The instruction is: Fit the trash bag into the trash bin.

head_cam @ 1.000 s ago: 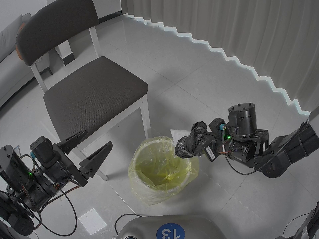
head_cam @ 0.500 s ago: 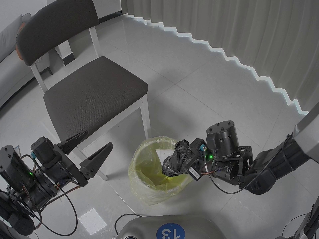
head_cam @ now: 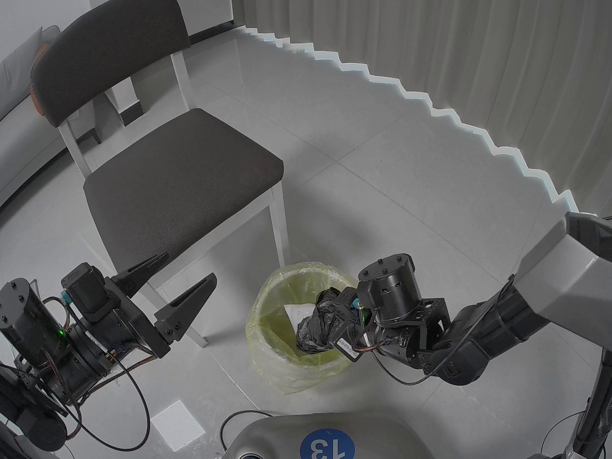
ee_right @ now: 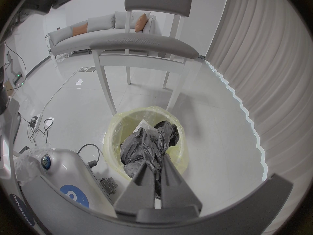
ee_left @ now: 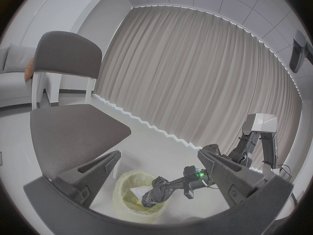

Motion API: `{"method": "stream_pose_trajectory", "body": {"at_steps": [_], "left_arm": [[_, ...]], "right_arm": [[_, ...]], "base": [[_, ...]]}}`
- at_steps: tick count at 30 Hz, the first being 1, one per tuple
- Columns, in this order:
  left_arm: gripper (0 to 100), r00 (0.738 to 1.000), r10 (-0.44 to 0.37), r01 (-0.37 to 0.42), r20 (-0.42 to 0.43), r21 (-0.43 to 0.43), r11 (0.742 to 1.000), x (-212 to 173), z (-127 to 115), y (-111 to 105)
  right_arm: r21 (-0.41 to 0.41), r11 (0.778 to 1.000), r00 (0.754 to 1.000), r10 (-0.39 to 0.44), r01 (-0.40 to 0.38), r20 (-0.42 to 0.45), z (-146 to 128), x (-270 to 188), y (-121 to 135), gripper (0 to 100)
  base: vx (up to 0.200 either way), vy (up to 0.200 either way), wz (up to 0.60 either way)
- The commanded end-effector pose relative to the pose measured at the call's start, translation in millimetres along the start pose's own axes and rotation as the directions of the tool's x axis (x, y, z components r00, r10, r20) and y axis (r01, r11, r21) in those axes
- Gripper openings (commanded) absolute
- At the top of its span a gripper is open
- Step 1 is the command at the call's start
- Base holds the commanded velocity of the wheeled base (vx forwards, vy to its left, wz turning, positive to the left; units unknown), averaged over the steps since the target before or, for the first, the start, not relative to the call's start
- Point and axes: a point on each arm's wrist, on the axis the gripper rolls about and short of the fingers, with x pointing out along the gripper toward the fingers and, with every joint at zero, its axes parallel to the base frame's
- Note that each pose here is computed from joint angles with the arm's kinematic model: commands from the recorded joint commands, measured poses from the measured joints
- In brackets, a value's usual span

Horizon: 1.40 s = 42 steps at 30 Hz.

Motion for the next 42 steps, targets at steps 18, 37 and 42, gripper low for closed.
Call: {"method": "stream_pose_trajectory", "body": {"at_steps": [18,37,42], "left_arm": [[100,1.0,0.0,0.0,-0.005,-0.007,1.0,0.5,-0.9,0.3],[100,1.0,0.003,-0.004,-0.024,-0.014,1.0,2.9,-4.8,1.6],[100,1.0,0.003,-0.004,-0.024,-0.013,1.0,3.1,-4.9,1.6]], "right_arm": [[-0.058,0.996,0.998,0.068,-0.068,0.003,2.2,22.4,38.8,0],[0.042,0.997,0.993,-0.06,0.065,-0.097,-35.9,74.7,-36.0,0],[0.038,0.997,0.994,-0.06,0.063,-0.089,-33.4,74.7,-34.9,0]], "base": [[0.0,0.0,0.0],[0.0,0.0,0.0],[0.0,0.0,0.0]]}}
